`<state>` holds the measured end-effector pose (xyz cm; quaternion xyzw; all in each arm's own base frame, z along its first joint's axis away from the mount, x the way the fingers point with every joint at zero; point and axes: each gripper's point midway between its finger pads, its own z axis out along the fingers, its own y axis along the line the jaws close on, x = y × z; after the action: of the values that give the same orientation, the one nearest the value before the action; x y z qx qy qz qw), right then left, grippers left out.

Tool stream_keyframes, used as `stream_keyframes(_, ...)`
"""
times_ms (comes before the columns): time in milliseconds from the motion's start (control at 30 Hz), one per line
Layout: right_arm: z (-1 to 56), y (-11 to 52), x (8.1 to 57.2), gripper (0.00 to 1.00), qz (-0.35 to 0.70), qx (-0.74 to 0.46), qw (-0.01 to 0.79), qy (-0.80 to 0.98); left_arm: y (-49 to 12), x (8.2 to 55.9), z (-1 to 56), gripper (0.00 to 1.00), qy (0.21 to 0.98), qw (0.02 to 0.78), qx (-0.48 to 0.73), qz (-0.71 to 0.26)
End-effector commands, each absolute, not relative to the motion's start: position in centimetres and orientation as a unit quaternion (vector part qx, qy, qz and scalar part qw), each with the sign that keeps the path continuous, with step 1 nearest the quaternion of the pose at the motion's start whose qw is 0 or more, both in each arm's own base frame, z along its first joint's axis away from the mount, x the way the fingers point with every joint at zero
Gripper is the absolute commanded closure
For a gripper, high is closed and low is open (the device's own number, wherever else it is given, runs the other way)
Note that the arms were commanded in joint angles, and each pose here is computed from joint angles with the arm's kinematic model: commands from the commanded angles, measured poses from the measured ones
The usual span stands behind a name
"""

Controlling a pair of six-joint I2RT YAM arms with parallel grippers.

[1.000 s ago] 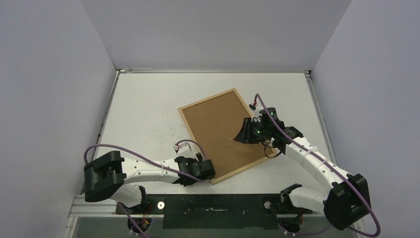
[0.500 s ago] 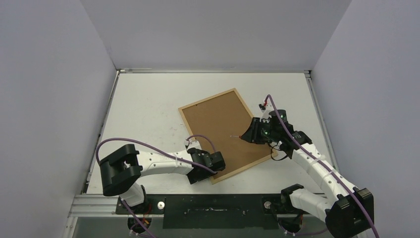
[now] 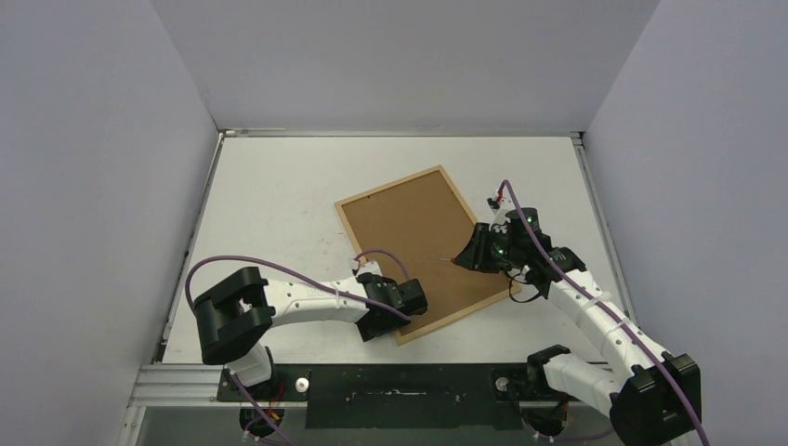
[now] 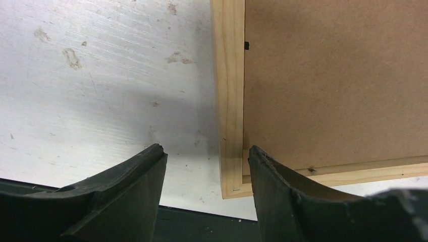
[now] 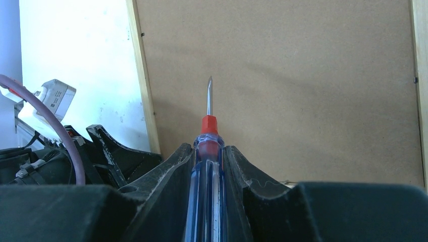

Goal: Take the photo out of the frame
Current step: Release the photo frame item from the photo frame.

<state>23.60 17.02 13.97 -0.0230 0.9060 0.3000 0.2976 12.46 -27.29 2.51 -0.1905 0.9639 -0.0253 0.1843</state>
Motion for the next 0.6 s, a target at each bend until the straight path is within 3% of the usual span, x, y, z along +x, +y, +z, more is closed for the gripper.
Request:
stream_keyframes(0, 15.2, 17.0, 24.1, 1.0, 0.306, -0.024, 0.321, 0.896, -28.2, 12.7, 2.6, 0.44, 0.963, 0.178, -0.198, -0.044)
stream_keyframes(333, 15.0, 16.9, 24.0, 1.0, 0.304, -0.019, 0.319, 0.897, -28.4, 12.2, 0.0, 0.52, 0.972, 0.16, -0.172, -0.011)
stream_keyframes(567, 15.5, 16.6, 23.7, 1.0, 0.305, -0.013, 0.325, 0.895, -25.8, 10.7, -1.5, 0.91, 0.977, 0.152, -0.149, 0.015)
